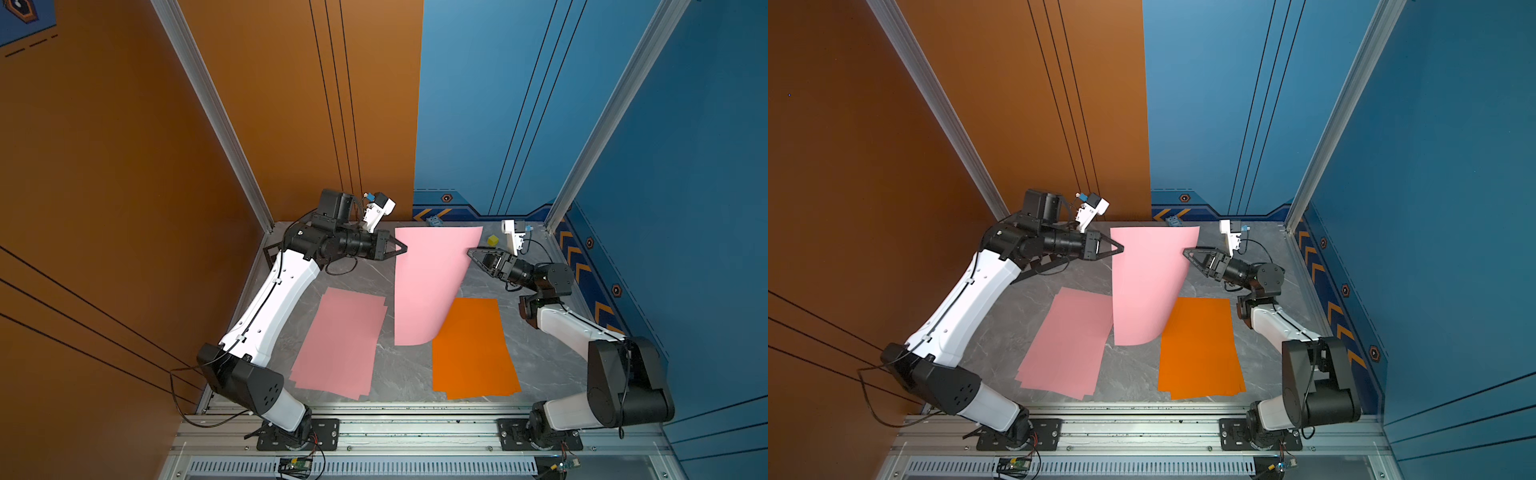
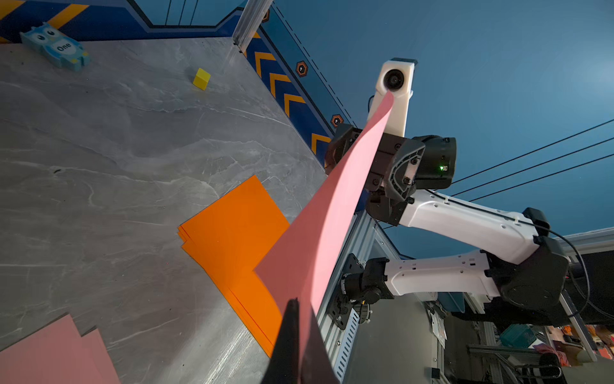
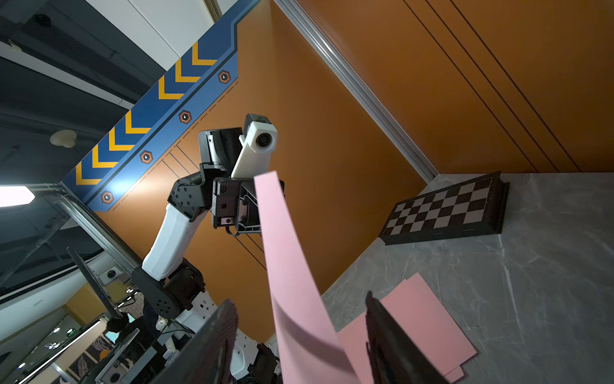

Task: Sort the scattered colored papers by color
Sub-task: Adjust the colored paper.

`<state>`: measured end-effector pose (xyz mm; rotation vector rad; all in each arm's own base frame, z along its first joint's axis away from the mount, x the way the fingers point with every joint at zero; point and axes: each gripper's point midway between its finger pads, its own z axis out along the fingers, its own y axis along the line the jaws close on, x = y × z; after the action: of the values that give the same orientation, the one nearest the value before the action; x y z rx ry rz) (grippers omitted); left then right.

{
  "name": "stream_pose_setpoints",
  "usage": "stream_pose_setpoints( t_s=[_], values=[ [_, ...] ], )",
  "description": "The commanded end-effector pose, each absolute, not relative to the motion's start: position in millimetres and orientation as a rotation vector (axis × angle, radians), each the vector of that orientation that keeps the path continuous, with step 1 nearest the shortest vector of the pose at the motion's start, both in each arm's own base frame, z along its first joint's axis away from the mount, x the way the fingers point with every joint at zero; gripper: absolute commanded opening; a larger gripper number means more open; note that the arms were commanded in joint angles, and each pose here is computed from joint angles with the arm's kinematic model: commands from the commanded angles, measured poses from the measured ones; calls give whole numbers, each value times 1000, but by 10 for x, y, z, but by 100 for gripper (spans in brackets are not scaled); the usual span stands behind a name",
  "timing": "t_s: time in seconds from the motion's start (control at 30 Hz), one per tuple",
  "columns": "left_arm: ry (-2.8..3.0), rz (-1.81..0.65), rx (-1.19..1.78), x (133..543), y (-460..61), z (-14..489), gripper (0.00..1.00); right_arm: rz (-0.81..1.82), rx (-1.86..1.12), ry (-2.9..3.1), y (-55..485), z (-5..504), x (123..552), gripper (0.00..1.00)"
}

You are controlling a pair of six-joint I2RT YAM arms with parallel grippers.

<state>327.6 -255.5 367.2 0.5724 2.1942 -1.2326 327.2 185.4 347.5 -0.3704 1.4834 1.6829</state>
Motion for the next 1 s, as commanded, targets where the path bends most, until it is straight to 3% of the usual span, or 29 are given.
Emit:
stream_pose_setpoints(
  t_s=[0.0, 0.3, 0.47, 0.57, 0.63, 0.67, 0.83, 0.87, 0.97],
  values=[
    [2250, -1234, 508, 3349, -2495, 3551, 0, 1704, -440, 1460, 1930, 3591, 3215, 51],
    [2272, -1238, 405, 3429, -2279, 3512, 0, 1711, -446, 1515, 2005, 3511, 3247, 33],
    [2276, -1232, 371, 3413, -2195, 3501, 0, 1682, -429, 1596, 2123, 3394, 3305, 8],
    [2277, -1234, 365, 3383, -2179, 3503, 0, 1523, -410, 1746, 2181, 3130, 3363, 3],
    [2269, -1250, 374, 3342, -2188, 3534, 0, 1312, -432, 1888, 2194, 2877, 3376, 33],
    [2266, -1260, 377, 3330, -2198, 3549, 0, 1250, -452, 1920, 2204, 2811, 3366, 41],
    [2242, -1313, 430, 3227, -2306, 3649, 0, 1277, -405, 1937, 2201, 2663, 3503, 63],
    [2239, -1327, 445, 3205, -2341, 3664, 0, 1252, -382, 1952, 2175, 2594, 3553, 74],
    [2220, -1370, 493, 3137, -2438, 3734, 0, 1188, -316, 1993, 2055, 2404, 3686, 83]
  ],
)
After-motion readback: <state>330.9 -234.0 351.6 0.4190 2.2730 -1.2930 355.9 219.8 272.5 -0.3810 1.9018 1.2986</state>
